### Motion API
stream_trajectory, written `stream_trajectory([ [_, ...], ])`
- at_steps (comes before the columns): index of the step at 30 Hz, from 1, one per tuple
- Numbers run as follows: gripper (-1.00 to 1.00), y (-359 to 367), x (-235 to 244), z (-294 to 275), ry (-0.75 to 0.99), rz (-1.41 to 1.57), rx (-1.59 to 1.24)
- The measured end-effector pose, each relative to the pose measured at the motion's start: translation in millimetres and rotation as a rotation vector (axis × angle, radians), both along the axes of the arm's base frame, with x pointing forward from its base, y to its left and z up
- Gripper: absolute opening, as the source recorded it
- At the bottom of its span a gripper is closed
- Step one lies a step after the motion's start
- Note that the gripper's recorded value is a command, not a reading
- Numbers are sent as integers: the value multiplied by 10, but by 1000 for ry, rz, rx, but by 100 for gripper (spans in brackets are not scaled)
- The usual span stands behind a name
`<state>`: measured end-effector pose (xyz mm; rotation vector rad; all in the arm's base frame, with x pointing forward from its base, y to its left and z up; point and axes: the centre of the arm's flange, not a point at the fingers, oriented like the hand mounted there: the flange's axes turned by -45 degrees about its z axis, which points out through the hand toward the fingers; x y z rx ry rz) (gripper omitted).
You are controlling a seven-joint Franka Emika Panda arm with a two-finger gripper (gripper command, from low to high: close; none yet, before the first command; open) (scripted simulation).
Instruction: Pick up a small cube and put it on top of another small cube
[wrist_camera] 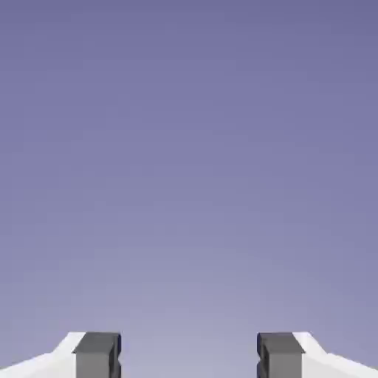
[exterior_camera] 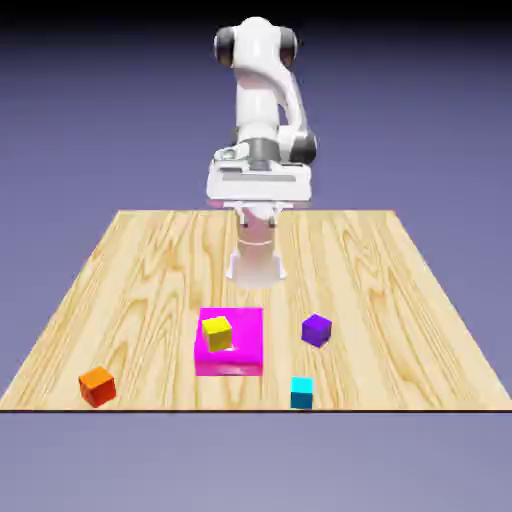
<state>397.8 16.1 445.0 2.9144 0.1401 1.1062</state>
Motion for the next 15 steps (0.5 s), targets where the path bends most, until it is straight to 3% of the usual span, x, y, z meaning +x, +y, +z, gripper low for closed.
stream_trajectory([
  [7, 0, 659, 292, -841, 407, 172, -149],
  [15, 0, 1354, 233, -1817, 843, 360, -340],
])
